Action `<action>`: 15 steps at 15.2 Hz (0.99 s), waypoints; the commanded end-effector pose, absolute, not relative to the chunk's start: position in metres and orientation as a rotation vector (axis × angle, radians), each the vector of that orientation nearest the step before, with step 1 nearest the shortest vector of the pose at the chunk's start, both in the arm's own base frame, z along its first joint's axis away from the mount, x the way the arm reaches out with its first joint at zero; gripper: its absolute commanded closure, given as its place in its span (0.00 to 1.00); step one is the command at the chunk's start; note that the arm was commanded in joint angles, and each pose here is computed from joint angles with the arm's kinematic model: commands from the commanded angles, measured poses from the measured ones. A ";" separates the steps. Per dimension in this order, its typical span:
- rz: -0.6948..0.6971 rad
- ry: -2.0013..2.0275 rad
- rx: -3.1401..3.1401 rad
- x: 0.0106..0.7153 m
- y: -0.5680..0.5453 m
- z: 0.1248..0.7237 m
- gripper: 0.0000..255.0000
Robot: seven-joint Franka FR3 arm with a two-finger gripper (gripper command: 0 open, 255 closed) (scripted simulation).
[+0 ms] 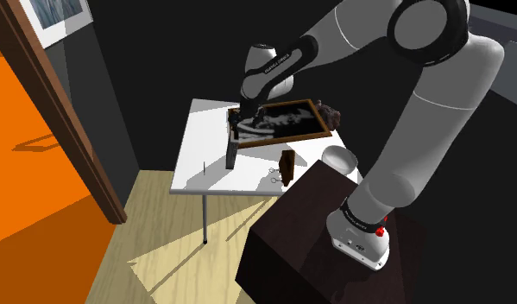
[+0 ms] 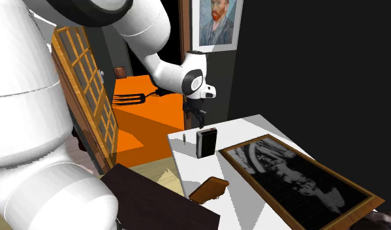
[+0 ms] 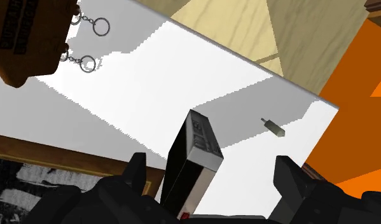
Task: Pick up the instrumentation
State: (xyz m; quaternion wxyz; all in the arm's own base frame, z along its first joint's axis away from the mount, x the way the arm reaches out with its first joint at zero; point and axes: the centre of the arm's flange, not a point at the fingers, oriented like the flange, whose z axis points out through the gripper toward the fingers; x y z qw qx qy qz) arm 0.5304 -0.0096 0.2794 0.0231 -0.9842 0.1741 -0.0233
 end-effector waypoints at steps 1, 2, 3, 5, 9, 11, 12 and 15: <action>-0.065 0.563 -3.045 0.543 -0.010 0.254 0.00; -0.061 0.575 -3.045 0.550 -0.011 0.242 0.00; -0.057 0.586 -3.044 0.557 -0.011 0.231 0.00; -0.050 0.609 -3.042 0.570 -0.013 0.208 0.00; -0.044 0.627 -3.040 0.580 -0.014 0.179 0.00; -0.044 0.627 -3.040 0.580 -0.014 0.169 0.00; -0.044 0.627 -3.040 0.580 -0.014 0.164 0.00; -0.044 0.627 -3.040 0.580 -0.014 0.150 0.00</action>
